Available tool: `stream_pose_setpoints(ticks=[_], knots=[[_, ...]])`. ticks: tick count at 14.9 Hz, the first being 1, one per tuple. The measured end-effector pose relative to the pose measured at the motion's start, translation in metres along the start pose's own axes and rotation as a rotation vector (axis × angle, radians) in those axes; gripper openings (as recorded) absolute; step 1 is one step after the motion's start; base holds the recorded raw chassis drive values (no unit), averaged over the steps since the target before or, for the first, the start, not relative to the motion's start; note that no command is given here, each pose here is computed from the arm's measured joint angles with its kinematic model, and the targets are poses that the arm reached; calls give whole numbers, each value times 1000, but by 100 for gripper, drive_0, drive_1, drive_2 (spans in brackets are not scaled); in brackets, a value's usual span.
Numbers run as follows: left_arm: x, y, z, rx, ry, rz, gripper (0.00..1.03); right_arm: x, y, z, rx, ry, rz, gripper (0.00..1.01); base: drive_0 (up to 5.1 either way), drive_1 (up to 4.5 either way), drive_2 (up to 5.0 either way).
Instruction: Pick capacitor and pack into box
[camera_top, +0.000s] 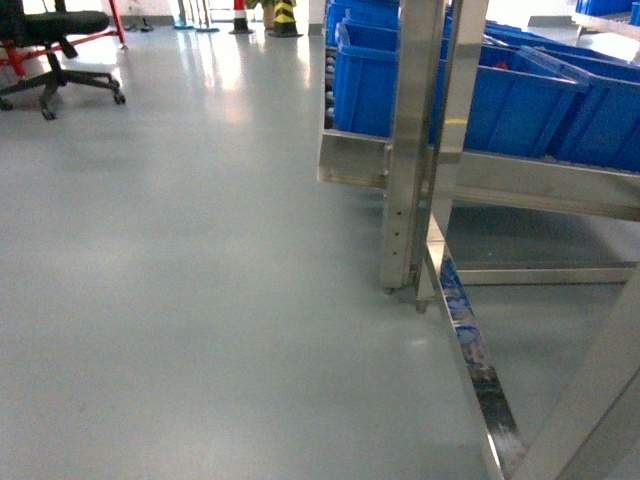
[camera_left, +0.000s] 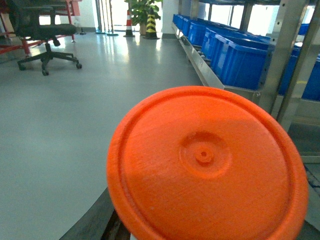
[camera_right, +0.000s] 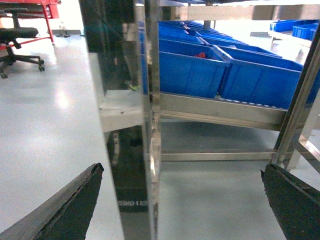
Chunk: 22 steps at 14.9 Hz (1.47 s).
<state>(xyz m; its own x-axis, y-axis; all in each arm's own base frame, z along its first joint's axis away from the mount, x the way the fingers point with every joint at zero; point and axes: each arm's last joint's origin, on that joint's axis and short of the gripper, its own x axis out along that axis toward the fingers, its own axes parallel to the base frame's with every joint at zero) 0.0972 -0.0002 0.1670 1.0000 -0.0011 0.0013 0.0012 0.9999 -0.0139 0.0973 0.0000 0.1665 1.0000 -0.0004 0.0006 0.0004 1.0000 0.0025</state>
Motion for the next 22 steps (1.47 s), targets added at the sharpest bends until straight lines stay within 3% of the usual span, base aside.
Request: stream_pose_setpoints(ticks=[22], knots=[[0,0,0,0,-1,-1,45,0,0,0,0,-2,0,98,-502,244,244]])
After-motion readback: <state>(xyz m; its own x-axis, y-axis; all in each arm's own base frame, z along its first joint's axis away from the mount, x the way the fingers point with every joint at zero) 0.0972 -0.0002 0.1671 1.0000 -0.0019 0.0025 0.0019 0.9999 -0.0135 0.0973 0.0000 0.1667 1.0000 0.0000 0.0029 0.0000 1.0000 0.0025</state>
